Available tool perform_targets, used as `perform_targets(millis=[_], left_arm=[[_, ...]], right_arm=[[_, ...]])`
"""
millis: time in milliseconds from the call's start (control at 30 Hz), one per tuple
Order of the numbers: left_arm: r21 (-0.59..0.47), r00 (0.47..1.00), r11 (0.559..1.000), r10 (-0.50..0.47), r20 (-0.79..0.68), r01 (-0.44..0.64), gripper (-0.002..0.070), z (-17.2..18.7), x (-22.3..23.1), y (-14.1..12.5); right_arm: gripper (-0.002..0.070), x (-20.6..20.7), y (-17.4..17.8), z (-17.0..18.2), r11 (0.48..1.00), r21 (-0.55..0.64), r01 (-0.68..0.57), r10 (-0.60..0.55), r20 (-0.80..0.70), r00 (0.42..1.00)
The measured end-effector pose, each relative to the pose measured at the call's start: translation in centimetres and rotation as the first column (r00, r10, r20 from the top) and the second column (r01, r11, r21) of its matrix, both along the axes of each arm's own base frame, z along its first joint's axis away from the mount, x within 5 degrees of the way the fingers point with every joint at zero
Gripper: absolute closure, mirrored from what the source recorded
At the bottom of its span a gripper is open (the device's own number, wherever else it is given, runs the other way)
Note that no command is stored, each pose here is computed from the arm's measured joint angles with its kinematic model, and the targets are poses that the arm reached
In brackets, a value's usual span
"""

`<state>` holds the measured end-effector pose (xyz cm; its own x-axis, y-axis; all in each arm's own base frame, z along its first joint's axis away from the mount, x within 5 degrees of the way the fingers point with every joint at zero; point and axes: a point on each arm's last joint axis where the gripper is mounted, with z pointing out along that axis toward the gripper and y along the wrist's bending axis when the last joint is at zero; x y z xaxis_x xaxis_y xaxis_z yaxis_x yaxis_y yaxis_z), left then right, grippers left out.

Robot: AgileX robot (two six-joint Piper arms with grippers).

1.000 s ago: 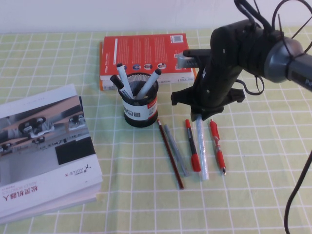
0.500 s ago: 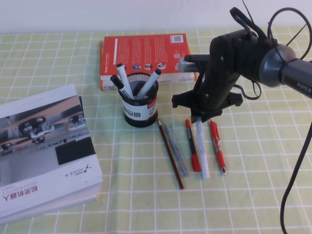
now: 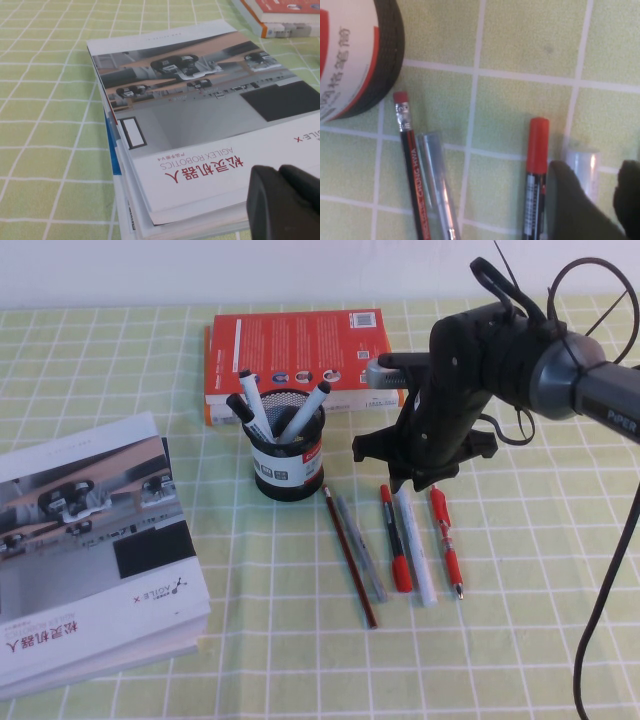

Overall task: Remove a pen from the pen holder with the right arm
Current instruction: 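Take a marker out of the pen holder and lay it on the table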

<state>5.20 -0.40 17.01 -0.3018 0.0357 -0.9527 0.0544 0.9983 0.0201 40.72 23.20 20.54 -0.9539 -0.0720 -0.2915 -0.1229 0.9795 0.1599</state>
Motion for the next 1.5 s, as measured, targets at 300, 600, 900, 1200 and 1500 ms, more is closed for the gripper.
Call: perform_targets(millis=[300,600,900,1200,1500], left_arm=[[0.000,1.000,1.000,0.000,0.000,0.000,0.0680,0.0,0.0,0.0],[0.000,1.000,1.000,0.000,0.000,0.000,0.0680,0.0,0.0,0.0],[0.000,1.000,1.000,0.000,0.000,0.000,0.0680,0.0,0.0,0.0],[0.000,1.000,1.000,0.000,0.000,0.000,0.0680,0.0,0.0,0.0],[0.000,1.000,1.000,0.000,0.000,0.000,0.0680,0.0,0.0,0.0]], right_arm=[[0.0513,-2.0,0.1,3.2,0.998,-0.042,-0.053,0.054,0.008,0.999],[0.0673,-11.8,-1.7,10.6,0.976,-0.007,-0.218,0.215,0.180,0.960],[0.0687,-21.0,-8.6,13.8,0.971,0.009,-0.239,0.227,0.277,0.934],[0.0688,-27.0,-12.8,14.4,0.968,0.073,-0.242,0.204,0.338,0.919],[0.0688,-28.2,-13.9,13.8,0.956,-0.009,-0.294,0.284,0.292,0.914]])
